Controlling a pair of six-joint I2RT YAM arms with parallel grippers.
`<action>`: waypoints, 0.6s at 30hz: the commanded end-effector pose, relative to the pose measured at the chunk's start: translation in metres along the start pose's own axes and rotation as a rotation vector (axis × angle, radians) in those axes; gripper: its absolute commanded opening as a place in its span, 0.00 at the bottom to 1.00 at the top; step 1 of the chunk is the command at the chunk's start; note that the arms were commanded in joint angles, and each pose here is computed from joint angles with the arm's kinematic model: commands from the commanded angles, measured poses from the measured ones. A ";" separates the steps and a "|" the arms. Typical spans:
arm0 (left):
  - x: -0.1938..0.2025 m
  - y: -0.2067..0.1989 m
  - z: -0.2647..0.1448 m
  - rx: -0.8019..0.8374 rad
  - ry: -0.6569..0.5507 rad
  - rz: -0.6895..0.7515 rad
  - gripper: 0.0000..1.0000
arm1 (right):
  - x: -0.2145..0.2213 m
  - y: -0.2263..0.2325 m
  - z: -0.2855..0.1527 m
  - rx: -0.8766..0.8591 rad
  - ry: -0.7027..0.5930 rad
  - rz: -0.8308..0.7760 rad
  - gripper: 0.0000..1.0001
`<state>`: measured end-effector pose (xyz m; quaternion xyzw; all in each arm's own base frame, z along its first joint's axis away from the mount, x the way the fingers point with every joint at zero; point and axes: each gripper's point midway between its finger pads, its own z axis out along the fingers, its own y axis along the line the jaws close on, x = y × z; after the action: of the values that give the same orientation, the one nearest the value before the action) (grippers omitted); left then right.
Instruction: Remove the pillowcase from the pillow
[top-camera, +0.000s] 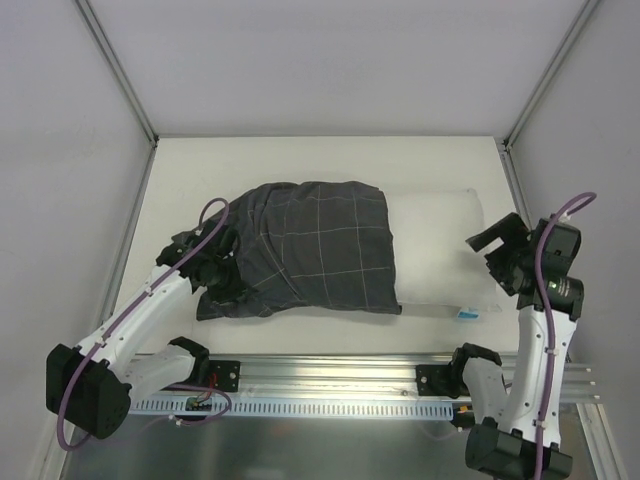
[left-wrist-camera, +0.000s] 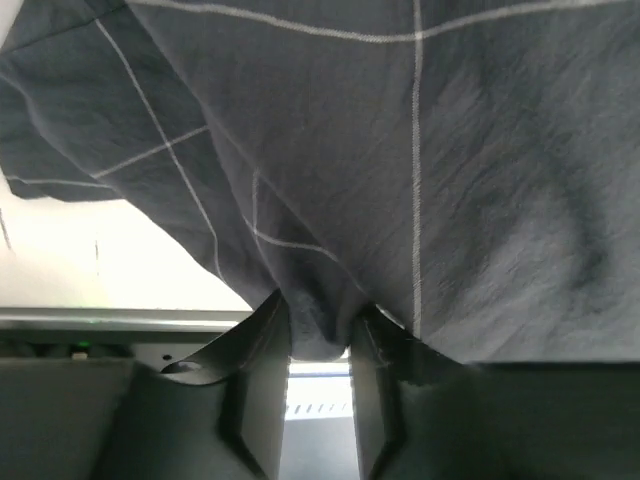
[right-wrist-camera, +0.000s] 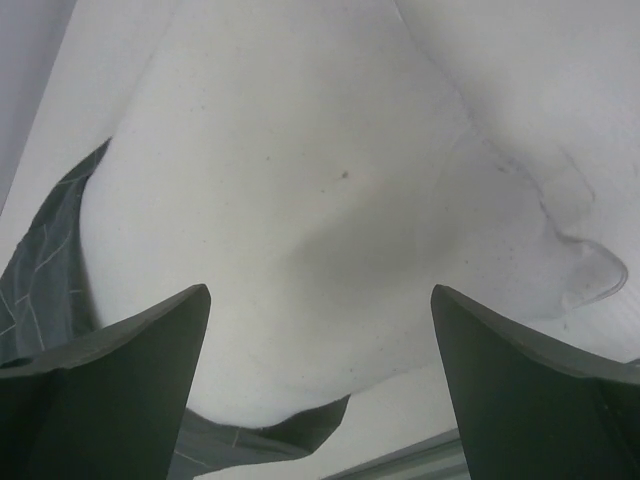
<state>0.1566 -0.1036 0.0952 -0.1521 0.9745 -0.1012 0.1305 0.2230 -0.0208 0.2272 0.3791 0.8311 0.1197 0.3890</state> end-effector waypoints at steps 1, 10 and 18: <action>-0.004 -0.004 0.006 0.013 -0.018 -0.005 0.07 | 0.065 -0.007 0.012 -0.046 0.186 0.131 0.96; -0.010 -0.021 -0.007 0.097 -0.047 -0.017 0.00 | 0.117 -0.004 0.052 -0.095 0.268 0.224 0.96; -0.046 -0.027 -0.053 0.106 -0.222 -0.004 0.00 | 0.051 0.044 0.061 -0.177 0.142 0.199 0.01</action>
<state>0.1690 -0.1105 0.1152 -0.1549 0.9647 -0.1303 0.1682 0.2359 0.0480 0.1250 0.4287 0.8309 0.2321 0.2680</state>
